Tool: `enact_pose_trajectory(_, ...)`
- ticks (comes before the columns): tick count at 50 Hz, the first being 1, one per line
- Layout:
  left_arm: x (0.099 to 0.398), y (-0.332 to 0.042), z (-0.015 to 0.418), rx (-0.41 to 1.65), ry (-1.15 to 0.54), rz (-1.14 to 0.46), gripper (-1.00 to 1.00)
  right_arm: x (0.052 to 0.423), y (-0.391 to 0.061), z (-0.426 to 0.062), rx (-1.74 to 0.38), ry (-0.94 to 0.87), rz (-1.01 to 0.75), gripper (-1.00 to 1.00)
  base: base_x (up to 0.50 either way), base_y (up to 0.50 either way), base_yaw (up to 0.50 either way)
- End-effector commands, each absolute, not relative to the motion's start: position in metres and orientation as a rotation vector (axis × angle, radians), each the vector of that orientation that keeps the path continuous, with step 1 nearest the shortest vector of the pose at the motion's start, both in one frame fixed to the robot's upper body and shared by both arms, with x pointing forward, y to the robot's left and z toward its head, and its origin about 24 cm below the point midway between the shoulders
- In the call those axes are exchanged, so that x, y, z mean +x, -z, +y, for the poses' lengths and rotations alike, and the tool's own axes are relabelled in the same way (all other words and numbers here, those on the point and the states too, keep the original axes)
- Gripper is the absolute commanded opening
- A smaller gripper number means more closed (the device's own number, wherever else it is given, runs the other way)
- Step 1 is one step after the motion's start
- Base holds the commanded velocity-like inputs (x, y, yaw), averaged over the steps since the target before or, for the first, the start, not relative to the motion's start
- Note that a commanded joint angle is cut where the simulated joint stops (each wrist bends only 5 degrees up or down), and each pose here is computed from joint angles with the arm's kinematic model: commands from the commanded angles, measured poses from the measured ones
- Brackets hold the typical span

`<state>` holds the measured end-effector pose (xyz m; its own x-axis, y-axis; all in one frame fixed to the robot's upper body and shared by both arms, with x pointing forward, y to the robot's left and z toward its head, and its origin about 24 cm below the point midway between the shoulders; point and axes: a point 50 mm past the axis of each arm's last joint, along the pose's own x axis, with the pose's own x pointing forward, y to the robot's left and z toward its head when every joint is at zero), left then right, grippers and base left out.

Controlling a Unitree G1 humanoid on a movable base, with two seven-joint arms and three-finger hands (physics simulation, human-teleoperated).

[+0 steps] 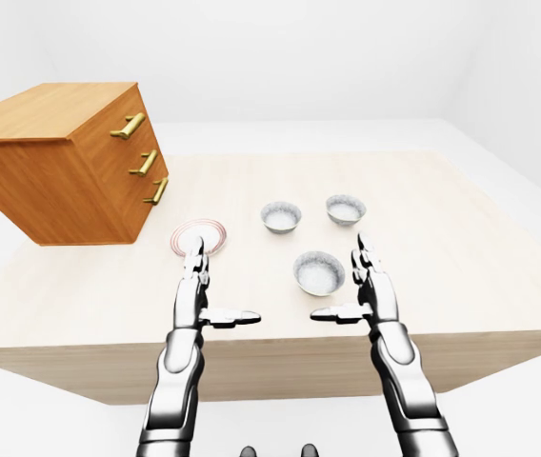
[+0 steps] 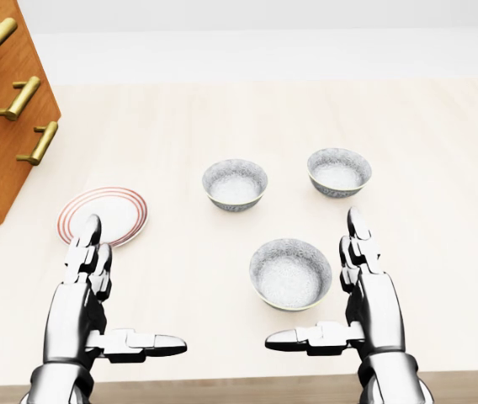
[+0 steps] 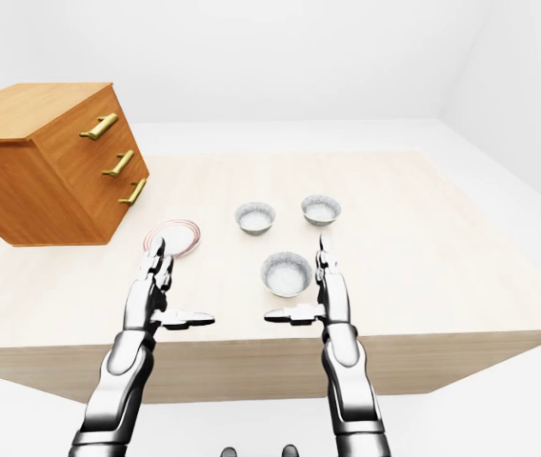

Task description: Stack the bowl at the front on the bowl in the middle.

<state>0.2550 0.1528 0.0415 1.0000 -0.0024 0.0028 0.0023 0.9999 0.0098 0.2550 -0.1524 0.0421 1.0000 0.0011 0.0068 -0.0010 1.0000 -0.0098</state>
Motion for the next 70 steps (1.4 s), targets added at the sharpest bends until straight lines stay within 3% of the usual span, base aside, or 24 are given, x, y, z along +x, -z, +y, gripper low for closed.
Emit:
enact_pose_trajectory(1, 0.259, -0.037, 0.157, 0.062, 0.016, 0.0, 1.0, 0.262, -0.049, -0.16, -0.066, 0.02, -0.034, 1.0, 0.0, 0.0, 0.0)
enact_pose_trajectory(12, 0.266, -0.058, 0.159, 0.093, 0.008, -0.01, 1.0, 0.265, -0.082, -0.17, -0.078, 0.004, -0.108, 1.0, 0.0, 0.0, 0.0)
enact_pose_trajectory(18, 0.273, -0.086, 0.156, 0.118, 0.014, -0.123, 1.0, 0.261, -0.083, -0.165, -0.08, -0.049, -0.115, 1.0, 0.05, 0.0, 0.0)
enact_pose_trajectory(43, 0.272, -0.08, 0.156, 0.111, 0.012, -0.102, 1.0, 0.258, -0.069, -0.158, -0.121, -0.088, -0.063, 1.0, 0.36, -0.1, 0.0)
enact_pose_trajectory(62, 0.271, -0.078, 0.158, 0.106, 0.004, -0.092, 1.0, 0.257, -0.067, -0.155, -0.154, -0.112, -0.073, 1.0, 0.06, 0.0, 0.0)
enact_pose_trajectory(70, 0.27, -0.077, 0.157, 0.106, 0.004, -0.089, 1.0, 0.263, -0.067, -0.161, -0.312, -0.064, -0.095, 1.0, 0.04, 0.0, 0.0)
